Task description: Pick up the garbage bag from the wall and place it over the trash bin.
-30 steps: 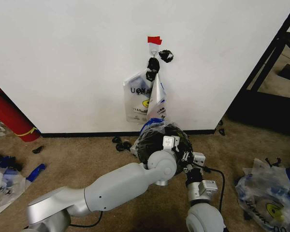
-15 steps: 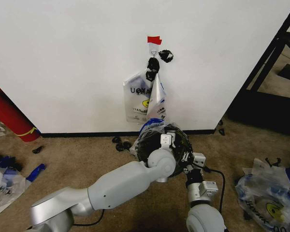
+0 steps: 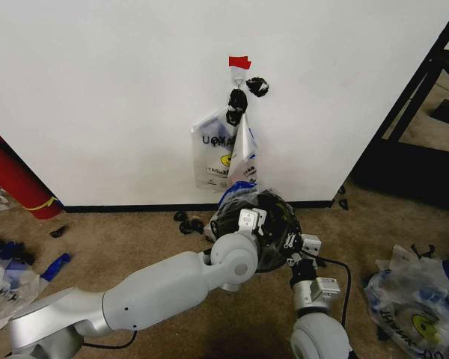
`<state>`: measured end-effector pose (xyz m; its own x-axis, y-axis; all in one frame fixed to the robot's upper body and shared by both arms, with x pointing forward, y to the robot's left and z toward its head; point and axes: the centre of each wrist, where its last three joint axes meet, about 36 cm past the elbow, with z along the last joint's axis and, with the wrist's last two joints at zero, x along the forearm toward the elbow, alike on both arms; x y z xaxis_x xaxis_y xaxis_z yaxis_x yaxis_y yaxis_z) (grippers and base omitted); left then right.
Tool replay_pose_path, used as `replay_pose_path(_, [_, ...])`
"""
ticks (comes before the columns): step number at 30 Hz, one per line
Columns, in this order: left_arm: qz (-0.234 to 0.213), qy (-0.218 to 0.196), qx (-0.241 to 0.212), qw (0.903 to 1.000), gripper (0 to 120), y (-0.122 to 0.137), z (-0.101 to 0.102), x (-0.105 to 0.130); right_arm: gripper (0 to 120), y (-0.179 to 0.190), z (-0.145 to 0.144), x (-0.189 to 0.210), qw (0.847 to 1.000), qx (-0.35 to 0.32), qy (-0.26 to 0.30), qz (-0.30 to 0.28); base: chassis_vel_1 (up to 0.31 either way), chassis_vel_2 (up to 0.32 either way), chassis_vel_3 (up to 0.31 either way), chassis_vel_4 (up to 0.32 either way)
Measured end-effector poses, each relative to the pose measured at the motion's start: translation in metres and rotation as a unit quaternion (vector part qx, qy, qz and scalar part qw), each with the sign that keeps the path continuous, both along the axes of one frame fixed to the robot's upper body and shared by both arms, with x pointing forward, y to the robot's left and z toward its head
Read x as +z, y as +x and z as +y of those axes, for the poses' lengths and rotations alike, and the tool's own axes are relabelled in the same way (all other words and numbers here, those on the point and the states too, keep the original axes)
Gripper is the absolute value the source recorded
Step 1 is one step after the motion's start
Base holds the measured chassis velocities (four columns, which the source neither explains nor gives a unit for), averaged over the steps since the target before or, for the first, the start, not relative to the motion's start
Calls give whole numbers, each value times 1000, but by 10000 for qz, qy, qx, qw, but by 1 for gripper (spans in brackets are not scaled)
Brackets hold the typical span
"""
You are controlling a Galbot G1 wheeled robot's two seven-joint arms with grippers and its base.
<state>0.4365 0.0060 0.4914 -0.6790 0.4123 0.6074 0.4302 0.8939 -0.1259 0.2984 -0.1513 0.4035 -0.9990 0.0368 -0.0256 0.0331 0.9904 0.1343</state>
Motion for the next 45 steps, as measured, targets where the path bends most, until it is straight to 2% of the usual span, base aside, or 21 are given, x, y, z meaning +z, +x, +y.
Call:
replay_pose_path(9, [173,413,-360,9983,0,3,0,-1,0,0,-2,-1,9999,12,-93,-51,0,0,0,0])
replay_pose_path(17, [384,408,-627,9965,0,0,-17,-8,0,0,1,-2,10000,32,-56,-37,0,0,0,0])
replay_pose_path(25, [270,173,-380,9988,0,14,-31,-19,0,-1,2,-2,10000,29,-37,-20,0,0,0,0])
replay_pose_path(28, [207,204,-270,9992,0,19,-33,-24,0,-1,3,-2,10000,38,-18,-18,0,0,0,0])
replay_pose_path(33, [139,200,-101,9997,0,22,-25,-26,0,-1,3,-2,10000,25,17,-13,0,0,0,0])
replay_pose_path(40, [-80,-92,89,9999,0,16,-8,-9,0,0,3,-1,10000,-3,97,22,0,0,0,0])
replay_pose_path(45, [-362,67,144,9992,0,18,-4,-11,0,1,4,-1,9996,-10,234,157,0,0,0,0])
